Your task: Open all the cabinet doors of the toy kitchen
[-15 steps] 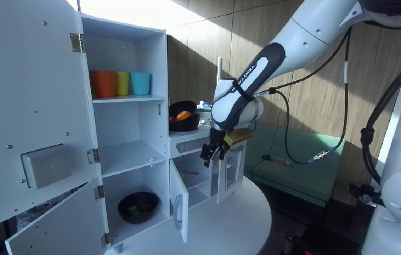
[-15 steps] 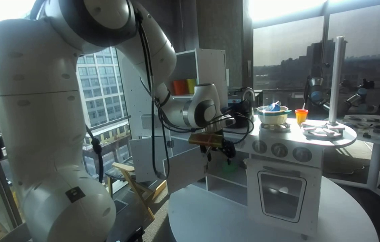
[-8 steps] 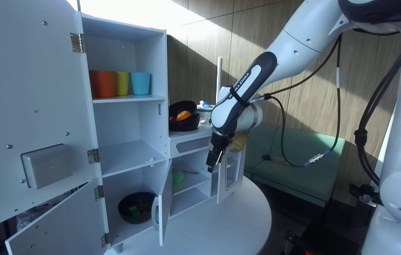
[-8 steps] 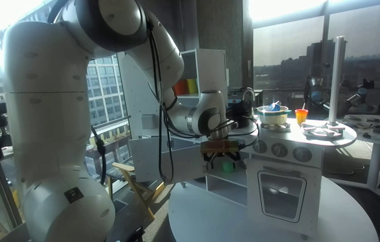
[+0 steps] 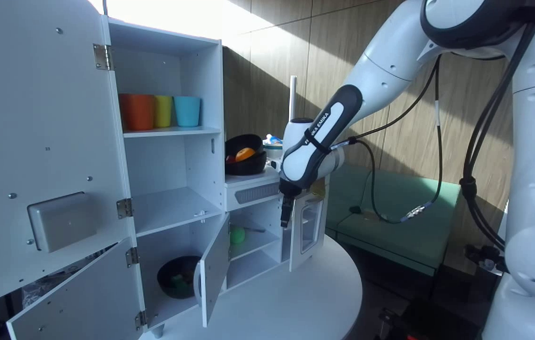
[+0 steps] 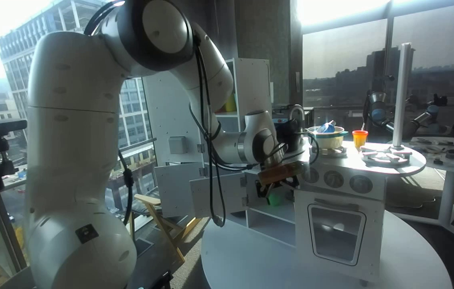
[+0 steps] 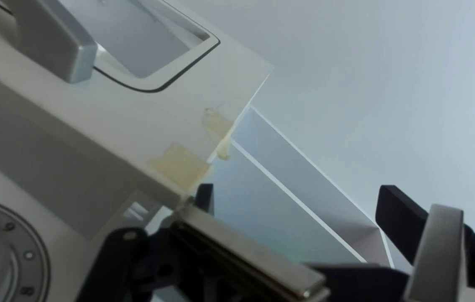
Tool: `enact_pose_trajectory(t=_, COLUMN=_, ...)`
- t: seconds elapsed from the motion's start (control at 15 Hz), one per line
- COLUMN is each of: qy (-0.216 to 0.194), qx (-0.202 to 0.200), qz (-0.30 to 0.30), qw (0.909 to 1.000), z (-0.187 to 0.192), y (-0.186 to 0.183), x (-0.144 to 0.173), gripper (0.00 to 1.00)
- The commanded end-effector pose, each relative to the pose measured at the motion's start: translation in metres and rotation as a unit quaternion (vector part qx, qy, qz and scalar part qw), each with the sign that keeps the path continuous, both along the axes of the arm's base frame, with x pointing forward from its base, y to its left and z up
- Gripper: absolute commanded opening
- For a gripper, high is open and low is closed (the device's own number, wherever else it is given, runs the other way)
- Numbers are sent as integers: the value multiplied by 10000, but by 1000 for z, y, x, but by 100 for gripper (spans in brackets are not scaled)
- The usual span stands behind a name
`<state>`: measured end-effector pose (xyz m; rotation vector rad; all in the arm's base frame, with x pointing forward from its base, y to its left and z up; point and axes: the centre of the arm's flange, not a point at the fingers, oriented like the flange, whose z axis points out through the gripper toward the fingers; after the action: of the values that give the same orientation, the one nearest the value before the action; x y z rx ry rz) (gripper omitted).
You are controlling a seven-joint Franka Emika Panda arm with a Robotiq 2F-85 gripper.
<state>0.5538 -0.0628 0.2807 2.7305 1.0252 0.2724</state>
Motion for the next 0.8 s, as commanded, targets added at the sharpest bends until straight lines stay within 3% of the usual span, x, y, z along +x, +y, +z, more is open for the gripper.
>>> enact_pose_trajectory(t=0.0, qy=-244, qx=-187, qz=45, qw=9995, z=-2, y=-11, x=21, gripper=100)
enact_pose_trajectory(t=0.4, qy=376, qx=-472, qz=-717, qw=9956, z=8, y=-18, x=-7, gripper=100)
enact_pose_trajectory(t=0.73, qy=991, qx=-992, qz=-1484, qw=9789, z=23, y=-25, x=-44, gripper=100)
